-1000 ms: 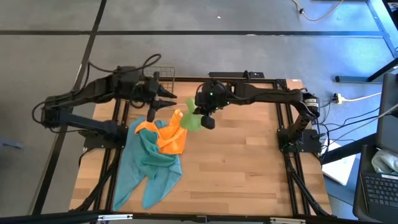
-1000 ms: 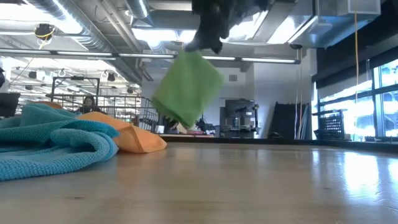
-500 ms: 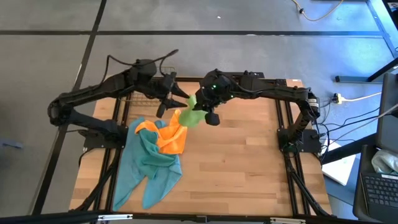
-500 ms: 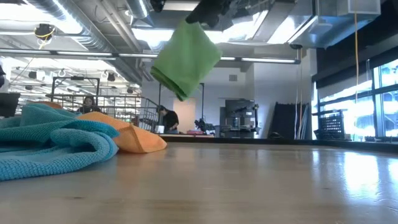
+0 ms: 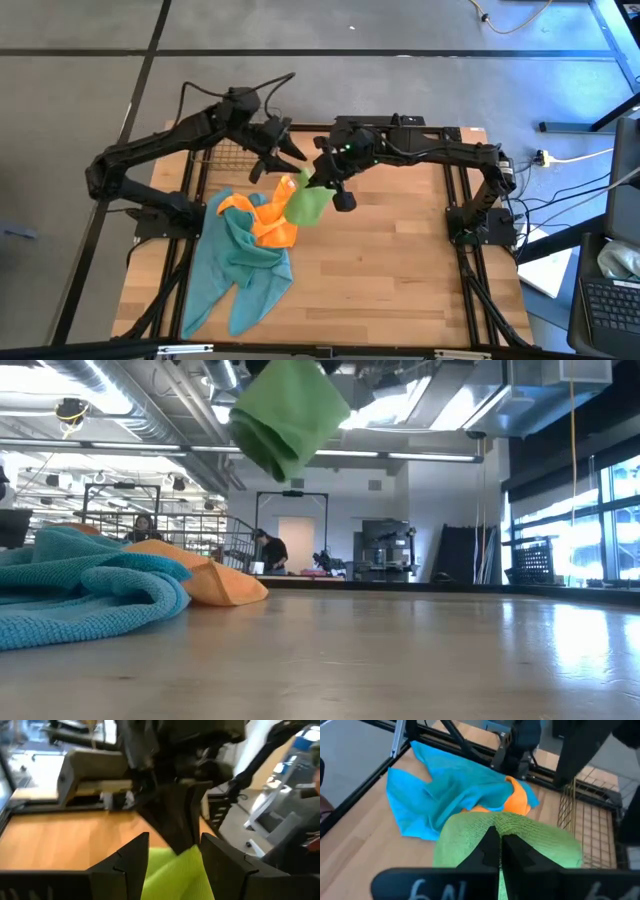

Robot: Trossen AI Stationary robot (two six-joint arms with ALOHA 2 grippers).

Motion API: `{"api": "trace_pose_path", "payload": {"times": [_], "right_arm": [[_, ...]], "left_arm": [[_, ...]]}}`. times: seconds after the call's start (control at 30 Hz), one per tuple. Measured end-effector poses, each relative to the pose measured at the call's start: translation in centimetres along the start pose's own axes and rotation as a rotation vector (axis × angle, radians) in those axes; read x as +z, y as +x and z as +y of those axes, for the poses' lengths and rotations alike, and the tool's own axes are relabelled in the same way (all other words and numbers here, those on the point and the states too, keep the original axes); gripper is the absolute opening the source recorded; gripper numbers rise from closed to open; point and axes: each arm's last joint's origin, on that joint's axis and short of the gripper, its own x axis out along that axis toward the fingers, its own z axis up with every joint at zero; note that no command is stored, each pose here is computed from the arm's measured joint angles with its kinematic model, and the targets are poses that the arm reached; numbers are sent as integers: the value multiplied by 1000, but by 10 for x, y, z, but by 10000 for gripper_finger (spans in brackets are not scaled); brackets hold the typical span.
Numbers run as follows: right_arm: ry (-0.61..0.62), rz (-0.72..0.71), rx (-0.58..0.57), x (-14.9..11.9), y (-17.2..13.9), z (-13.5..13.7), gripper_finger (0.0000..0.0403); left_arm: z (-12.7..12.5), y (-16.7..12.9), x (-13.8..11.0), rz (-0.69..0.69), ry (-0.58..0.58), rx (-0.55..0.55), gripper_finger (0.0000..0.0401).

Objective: Fold microfiber towels
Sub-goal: Put the folded green microfiber cloth into the wire basket

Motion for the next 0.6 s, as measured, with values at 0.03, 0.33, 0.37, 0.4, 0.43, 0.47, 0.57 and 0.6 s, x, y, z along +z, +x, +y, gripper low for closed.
{"api": "trace_pose_path", "payload": {"times": [0.03, 0.33, 0.37, 0.4, 0.43, 0.47, 0.57, 0.6], "right_arm": [[-8, 6, 4, 1, -2, 1, 3], [-29, -38, 58, 11, -9, 4, 4], [-32, -41, 67, 12, -9, 6, 4], [-33, -43, 76, 12, -8, 8, 4], [-33, -45, 89, 13, -7, 10, 4], [-35, -50, 106, 14, -7, 14, 4], [-48, -55, 134, 18, -4, 23, 4], [-52, -54, 141, 18, -4, 27, 4]], "left_arm": [[-1, 1, 0, -4, 4, -18, 173], [-17, 17, -1, 22, 91, -81, 173], [-17, 21, -2, 28, 101, -86, 173], [-17, 25, -3, 39, 102, -92, 173], [-18, 29, -6, 58, 93, -101, 173], [-19, 33, -8, 65, 98, -111, 173], [-24, 41, -10, 74, 120, -143, 173], [-24, 44, -11, 79, 118, -153, 173]]}}
